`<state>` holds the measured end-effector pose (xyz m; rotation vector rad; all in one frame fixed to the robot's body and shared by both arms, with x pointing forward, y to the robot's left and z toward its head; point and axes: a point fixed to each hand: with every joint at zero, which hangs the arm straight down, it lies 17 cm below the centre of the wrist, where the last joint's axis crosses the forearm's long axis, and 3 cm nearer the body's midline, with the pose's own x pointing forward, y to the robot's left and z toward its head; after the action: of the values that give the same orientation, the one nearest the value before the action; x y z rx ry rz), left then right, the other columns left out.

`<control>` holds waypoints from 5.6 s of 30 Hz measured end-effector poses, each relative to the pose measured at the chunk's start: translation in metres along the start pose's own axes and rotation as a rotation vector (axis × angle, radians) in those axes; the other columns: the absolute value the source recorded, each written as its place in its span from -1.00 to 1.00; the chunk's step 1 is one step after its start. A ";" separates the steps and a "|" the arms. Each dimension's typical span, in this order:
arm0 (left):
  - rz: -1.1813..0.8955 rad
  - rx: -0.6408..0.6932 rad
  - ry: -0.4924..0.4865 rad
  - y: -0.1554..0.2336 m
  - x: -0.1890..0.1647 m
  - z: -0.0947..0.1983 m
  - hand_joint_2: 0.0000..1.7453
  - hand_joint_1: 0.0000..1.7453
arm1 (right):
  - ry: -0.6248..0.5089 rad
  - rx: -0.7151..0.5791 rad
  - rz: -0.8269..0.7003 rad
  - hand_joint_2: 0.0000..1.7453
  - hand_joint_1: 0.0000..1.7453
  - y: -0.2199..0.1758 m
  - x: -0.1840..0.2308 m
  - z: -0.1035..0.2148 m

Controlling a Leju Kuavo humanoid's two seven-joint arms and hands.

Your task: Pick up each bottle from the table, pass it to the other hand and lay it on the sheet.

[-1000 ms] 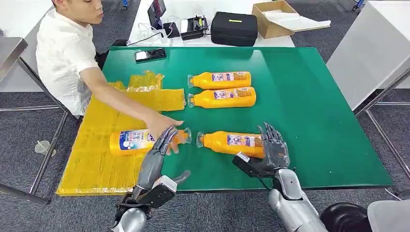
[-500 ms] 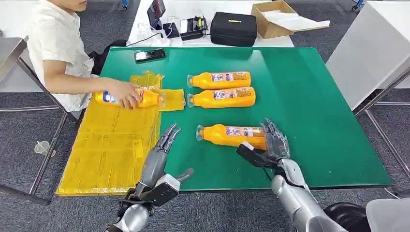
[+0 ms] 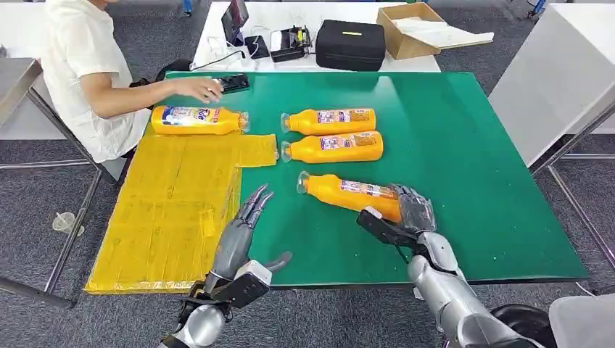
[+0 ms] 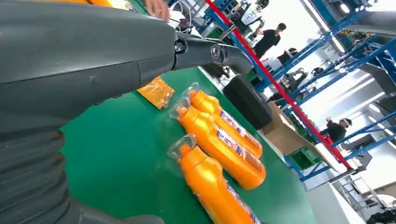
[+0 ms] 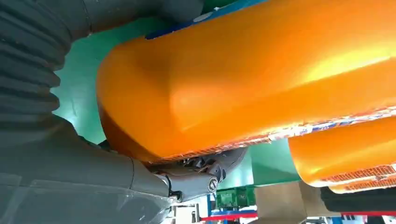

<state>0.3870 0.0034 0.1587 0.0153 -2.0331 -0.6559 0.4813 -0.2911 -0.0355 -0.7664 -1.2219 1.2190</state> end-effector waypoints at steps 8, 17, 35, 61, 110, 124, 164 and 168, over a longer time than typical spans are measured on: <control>0.015 0.001 -0.013 -0.002 0.003 -0.001 1.00 -1.00 | -0.037 0.032 -0.003 1.00 1.00 0.003 0.002 -0.001; 0.648 0.039 0.138 -0.015 0.004 -0.002 1.00 -1.00 | -0.229 -0.044 -0.402 1.00 1.00 0.003 0.058 0.016; 0.968 0.209 0.263 0.000 -0.019 0.002 1.00 -1.00 | -0.516 -0.277 -0.801 1.00 0.94 -0.044 0.196 0.068; 1.019 0.198 0.215 0.004 -0.005 -0.005 1.00 -1.00 | -0.657 -0.118 -0.790 1.00 1.00 -0.007 0.273 0.082; 0.990 0.483 0.071 0.086 0.007 -0.015 1.00 0.78 | -0.723 -0.055 -0.746 1.00 -1.00 0.023 0.322 0.092; -0.567 0.339 0.002 0.114 -0.029 -0.006 1.00 1.00 | -0.440 -0.544 -0.688 1.00 -1.00 -0.073 0.196 0.065; -0.754 -0.259 0.558 0.099 -0.219 0.001 1.00 -1.00 | -0.382 -0.616 -0.748 1.00 -1.00 -0.090 0.168 0.069; -0.754 -0.261 0.560 0.099 -0.219 0.001 1.00 -1.00 | -0.379 -0.614 -0.748 1.00 -1.00 -0.089 0.167 0.069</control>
<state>0.5283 0.1475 0.0276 0.7552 -1.3500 -1.2180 0.4233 -0.1630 0.1093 -0.4232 -2.0083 0.3624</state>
